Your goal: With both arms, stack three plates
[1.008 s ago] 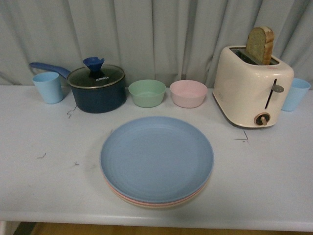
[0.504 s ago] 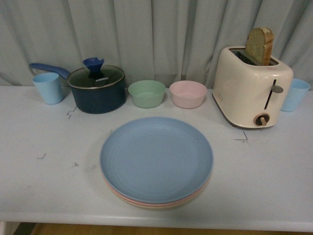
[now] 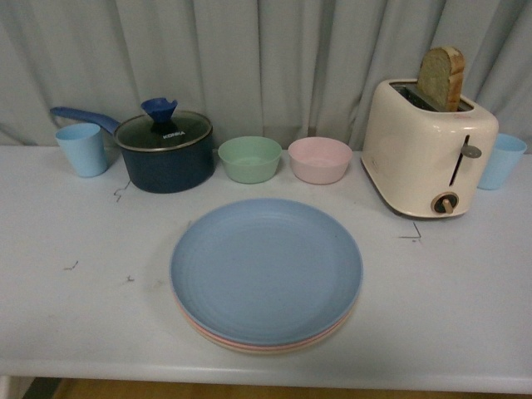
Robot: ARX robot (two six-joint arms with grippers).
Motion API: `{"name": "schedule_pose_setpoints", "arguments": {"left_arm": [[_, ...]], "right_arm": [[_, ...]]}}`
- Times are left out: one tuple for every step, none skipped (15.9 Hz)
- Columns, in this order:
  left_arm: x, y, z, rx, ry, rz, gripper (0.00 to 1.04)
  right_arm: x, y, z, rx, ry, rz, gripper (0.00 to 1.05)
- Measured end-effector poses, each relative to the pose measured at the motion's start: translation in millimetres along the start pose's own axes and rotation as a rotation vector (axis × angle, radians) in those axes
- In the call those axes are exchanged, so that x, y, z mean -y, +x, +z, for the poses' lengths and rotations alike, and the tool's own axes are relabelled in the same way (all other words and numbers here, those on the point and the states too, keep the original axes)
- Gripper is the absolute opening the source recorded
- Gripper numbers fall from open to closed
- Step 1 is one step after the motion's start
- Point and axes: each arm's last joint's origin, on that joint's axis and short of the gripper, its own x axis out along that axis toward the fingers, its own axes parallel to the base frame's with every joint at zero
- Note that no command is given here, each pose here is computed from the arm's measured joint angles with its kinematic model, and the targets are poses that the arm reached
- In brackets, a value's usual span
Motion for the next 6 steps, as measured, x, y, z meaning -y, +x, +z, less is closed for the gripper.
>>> {"name": "schedule_pose_setpoints", "arguments": {"left_arm": [[0.0, 0.0, 0.0, 0.000, 0.000, 0.000, 0.98], [0.0, 0.0, 0.0, 0.000, 0.000, 0.000, 0.98], [0.0, 0.0, 0.0, 0.000, 0.000, 0.000, 0.98], [0.0, 0.0, 0.0, 0.000, 0.000, 0.000, 0.98], [0.0, 0.0, 0.0, 0.000, 0.000, 0.000, 0.98], [0.0, 0.0, 0.0, 0.000, 0.000, 0.000, 0.98]], "right_arm": [[0.0, 0.0, 0.0, 0.000, 0.000, 0.000, 0.97], [0.0, 0.0, 0.0, 0.000, 0.000, 0.000, 0.98], [0.0, 0.0, 0.0, 0.000, 0.000, 0.000, 0.98], [0.0, 0.0, 0.0, 0.000, 0.000, 0.000, 0.98], [0.0, 0.0, 0.0, 0.000, 0.000, 0.000, 0.98], [0.0, 0.0, 0.0, 0.000, 0.000, 0.000, 0.98]]}}
